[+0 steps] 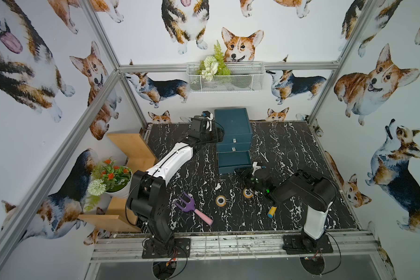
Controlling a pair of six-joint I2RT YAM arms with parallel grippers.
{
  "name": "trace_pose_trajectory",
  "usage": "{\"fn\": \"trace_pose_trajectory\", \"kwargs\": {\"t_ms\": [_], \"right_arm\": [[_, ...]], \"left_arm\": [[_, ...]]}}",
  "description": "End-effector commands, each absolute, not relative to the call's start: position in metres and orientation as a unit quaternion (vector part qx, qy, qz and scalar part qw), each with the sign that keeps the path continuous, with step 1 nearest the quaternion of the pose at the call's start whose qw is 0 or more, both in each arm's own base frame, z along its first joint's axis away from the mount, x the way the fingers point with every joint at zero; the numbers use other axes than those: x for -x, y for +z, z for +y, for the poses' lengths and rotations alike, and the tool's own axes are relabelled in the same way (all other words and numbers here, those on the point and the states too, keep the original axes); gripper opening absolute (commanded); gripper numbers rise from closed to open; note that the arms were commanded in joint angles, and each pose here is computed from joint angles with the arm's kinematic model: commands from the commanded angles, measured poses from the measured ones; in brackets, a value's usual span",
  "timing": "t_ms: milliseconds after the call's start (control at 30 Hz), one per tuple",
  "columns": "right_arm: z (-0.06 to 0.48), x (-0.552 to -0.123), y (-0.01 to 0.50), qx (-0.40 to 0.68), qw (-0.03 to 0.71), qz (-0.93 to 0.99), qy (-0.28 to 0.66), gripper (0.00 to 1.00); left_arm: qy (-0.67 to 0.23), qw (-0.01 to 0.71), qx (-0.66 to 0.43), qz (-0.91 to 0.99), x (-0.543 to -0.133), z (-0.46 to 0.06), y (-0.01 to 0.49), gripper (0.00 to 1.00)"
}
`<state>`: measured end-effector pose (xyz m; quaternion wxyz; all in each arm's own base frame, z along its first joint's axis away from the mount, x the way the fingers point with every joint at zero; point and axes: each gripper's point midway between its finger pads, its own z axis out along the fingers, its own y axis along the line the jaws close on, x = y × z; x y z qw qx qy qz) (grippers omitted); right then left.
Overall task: Place the transparent tape into the drawer according to color
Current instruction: Open the drawer in the storage box, then pick up the tape from the center of the board.
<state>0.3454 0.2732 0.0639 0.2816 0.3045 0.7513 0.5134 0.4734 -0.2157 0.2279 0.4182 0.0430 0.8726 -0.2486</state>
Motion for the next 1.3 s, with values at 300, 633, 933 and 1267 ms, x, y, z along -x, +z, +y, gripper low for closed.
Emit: {"fn": "trace_pose_trajectory", "kwargs": {"t_ms": [300,633,933,1267], "right_arm": [[0.268,-0.315,0.081,-0.267,0.276,0.767,0.514,0.62],[0.242,-0.286,0.091,-0.121,0.312,0.866,0.37,0.62],[0.197,-0.259,0.073,-0.033,0.318,0.924,0.212,0.66],[0.21,-0.252,0.049,0.023,0.307,0.945,0.114,0.72]], "left_arm": [[-0.223,0.422,-0.038,0.878,-0.461,-0.202,0.244,0.8],[-0.265,0.446,-0.009,0.855,-0.417,-0.188,0.29,0.91],[-0.277,0.426,-0.023,0.861,-0.365,-0.177,0.276,0.99],[-0.239,0.456,-0.033,0.857,-0.344,-0.157,0.272,0.99]]}}
